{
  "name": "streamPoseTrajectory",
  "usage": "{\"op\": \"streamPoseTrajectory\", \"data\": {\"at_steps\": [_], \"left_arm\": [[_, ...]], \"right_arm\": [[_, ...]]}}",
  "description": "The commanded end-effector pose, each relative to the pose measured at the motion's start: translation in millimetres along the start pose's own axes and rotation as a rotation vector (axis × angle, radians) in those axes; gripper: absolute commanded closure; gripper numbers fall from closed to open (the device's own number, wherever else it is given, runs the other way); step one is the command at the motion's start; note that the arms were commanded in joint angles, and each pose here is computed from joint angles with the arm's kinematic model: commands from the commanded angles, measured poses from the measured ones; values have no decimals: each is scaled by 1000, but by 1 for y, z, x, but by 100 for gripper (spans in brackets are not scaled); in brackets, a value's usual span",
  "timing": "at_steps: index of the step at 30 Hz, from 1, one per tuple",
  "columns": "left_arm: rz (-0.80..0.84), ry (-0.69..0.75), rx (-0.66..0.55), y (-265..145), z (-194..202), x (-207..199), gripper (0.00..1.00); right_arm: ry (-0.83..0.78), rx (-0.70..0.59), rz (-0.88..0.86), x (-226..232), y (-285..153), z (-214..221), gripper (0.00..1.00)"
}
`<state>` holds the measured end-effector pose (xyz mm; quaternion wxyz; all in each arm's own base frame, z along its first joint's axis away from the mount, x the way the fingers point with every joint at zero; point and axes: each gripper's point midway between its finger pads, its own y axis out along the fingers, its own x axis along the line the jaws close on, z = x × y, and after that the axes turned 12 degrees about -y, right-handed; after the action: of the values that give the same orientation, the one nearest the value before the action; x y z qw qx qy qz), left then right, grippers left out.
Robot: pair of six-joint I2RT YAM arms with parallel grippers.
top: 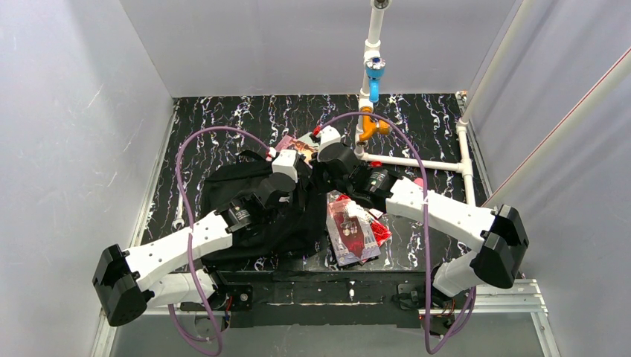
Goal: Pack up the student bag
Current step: Unzip the student bag at the center of the board.
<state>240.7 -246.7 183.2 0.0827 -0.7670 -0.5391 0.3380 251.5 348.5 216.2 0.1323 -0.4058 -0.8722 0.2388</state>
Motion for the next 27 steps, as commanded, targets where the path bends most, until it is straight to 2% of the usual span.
{"op": "streamPoseTrajectory", "data": {"at_steps": [1,3,5,7,9,13,15,16,18,22,27], "left_arm": [[-102,46,-50,-4,-9,25,86],[-103,51,-52,-5,-9,27,82],[-86,50,-59,-8,-10,27,68],[-100,37,-70,-10,-9,32,59],[-117,35,-71,-8,-9,35,53],[-119,61,-11,11,2,29,50],[-125,74,24,19,7,27,56],[-122,93,40,22,8,26,67],[-126,140,53,22,5,25,100],[-35,267,28,5,-8,18,100],[189,572,48,-32,1,13,100]], "right_arm": [[5,-119,-27,7,-23,-38,99],[-6,-118,-24,7,-25,-36,99],[-16,-116,-26,7,-27,-35,99],[-25,-113,-25,8,-29,-34,99],[-27,-121,-32,11,-32,-35,99],[-34,-125,-51,22,-32,-36,99],[-43,-117,-54,25,-30,-34,99],[-49,-113,-48,25,-29,-32,99],[-83,-98,-17,21,-27,-26,99],[-214,-56,145,-13,-26,-14,99],[-495,-28,333,-55,-35,-23,99]]}}
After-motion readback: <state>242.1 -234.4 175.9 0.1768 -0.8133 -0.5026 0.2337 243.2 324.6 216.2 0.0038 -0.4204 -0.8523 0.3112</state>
